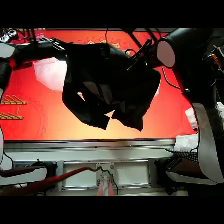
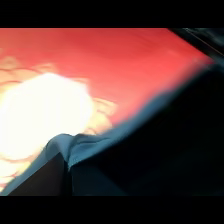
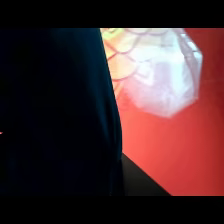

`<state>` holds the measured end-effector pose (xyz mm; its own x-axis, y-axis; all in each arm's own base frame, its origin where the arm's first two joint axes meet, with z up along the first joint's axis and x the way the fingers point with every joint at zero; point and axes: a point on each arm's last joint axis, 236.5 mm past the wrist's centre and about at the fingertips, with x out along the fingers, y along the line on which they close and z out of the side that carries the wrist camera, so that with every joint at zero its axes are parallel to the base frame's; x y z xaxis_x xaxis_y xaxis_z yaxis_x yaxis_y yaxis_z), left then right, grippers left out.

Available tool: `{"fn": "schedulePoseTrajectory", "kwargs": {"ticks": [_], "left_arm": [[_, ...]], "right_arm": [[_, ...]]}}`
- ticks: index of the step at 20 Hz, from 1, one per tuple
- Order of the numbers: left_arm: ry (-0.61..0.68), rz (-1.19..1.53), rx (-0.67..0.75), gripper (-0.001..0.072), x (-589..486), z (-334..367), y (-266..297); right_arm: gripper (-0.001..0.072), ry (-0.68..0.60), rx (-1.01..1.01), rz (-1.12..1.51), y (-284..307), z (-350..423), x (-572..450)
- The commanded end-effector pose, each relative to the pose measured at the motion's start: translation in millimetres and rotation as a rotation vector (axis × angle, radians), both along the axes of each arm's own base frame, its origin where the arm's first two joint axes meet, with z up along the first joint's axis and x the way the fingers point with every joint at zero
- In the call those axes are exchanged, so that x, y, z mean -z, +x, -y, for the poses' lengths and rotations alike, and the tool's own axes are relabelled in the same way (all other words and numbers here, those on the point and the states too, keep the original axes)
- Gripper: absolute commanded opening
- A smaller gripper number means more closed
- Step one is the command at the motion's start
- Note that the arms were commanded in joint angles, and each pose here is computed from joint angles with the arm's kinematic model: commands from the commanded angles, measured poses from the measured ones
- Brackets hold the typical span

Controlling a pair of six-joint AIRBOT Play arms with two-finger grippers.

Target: Fold the clothes and pants, and hang the long-sleeved shirts on hangers.

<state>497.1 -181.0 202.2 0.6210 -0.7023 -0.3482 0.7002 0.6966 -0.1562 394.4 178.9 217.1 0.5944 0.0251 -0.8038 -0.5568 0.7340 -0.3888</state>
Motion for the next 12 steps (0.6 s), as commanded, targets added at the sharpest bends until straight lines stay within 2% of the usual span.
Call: {"fn": "schedulePoseTrajectory", "kwargs": {"ticks": [1, 3, 4, 5, 6, 7, 11, 12], "left_arm": [[0.008, 0.003, 0.11, 0.0013, -20.8, 44.0, -38.8], [-0.008, 0.036, 0.143, 0.0015, -43.6, 60.0, -58.9], [-0.01, 0.054, 0.161, 0.0039, -51.5, 67.2, -67.4], [-0.012, 0.066, 0.175, 0.0211, -57.3, 72.8, -74.0], [-0.014, 0.072, 0.182, 0.0417, -60.2, 75.5, -77.1], [-0.019, 0.067, 0.183, 0.0505, -61.2, 76.5, -78.9], [-0.082, -0.061, 0.183, 0.0501, -58.6, 79.9, -92.0], [-0.084, -0.092, 0.201, 0.0468, -56.4, 81.7, -99.2]], "right_arm": [[0.0016, -0.024, 0.115, 0.083, 23.3, 33.6, -12.3], [0.0016, -0.011, 0.149, 0.101, 25.4, 44.7, -18.8], [0.0016, -0.003, 0.15, 0.122, 25.9, 45.4, -24.7], [0.0016, 0.009, 0.151, 0.145, 26.5, 45.8, -31.3], [0.0016, 0.022, 0.157, 0.169, 26.3, 47.4, -38.9], [0.0016, 0.024, 0.174, 0.194, 26.5, 52.0, -46.4], [0.0016, 0.001, 0.311, 0.336, 24.2, 94.5, -91.4], [0.0016, 0.014, 0.364, 0.372, 21.9, 109.2, -103.7]]}}
